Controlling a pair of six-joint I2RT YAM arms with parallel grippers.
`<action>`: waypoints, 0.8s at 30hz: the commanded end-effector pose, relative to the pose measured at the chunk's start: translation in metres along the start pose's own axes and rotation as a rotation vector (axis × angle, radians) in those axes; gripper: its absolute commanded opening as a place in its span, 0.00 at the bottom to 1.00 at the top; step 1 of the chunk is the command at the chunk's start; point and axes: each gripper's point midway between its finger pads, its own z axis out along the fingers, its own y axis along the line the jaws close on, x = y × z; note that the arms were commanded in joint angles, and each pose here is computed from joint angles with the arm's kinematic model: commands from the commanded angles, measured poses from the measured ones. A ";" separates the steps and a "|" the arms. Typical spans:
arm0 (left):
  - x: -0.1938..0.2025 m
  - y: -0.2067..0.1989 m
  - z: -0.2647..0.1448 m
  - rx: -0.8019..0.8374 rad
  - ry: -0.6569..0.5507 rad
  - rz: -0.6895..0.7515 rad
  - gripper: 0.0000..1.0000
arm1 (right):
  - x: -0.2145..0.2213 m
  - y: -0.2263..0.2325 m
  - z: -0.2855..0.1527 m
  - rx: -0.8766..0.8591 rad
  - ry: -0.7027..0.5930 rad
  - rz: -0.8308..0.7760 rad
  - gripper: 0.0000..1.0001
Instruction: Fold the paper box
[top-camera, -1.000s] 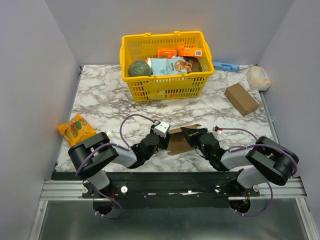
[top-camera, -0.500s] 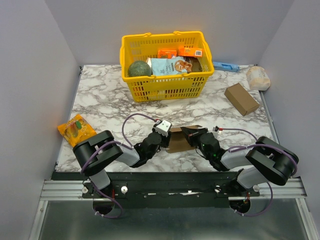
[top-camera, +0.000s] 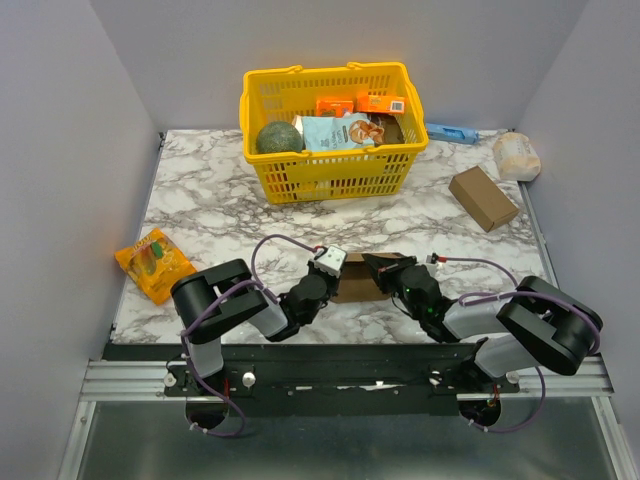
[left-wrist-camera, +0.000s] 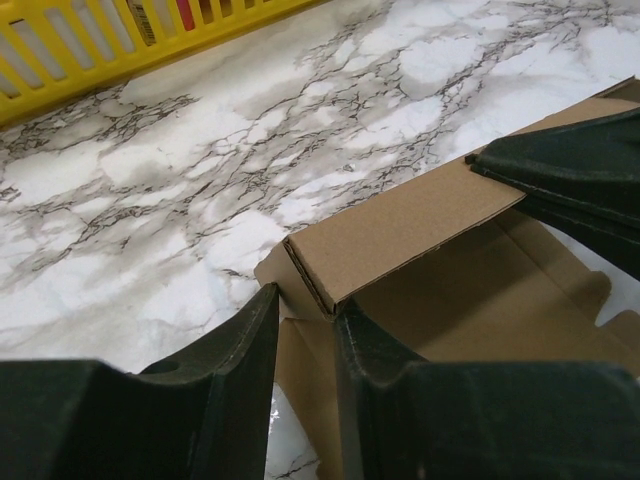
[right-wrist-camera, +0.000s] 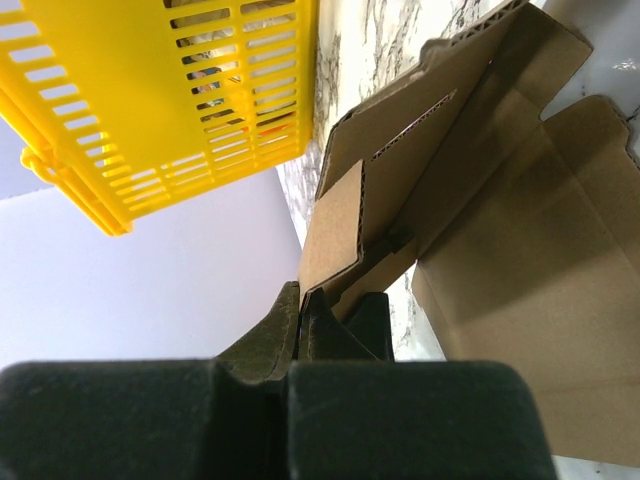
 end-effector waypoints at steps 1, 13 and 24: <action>-0.076 -0.002 0.003 -0.007 -0.284 -0.142 0.30 | 0.001 -0.066 -0.014 0.210 0.043 -0.114 0.01; -0.084 0.007 0.006 -0.079 -0.312 -0.127 0.07 | 0.006 -0.066 -0.014 0.221 0.066 -0.095 0.00; -0.091 0.001 0.011 -0.076 -0.343 -0.117 0.32 | 0.009 -0.064 -0.015 0.214 0.084 -0.071 0.01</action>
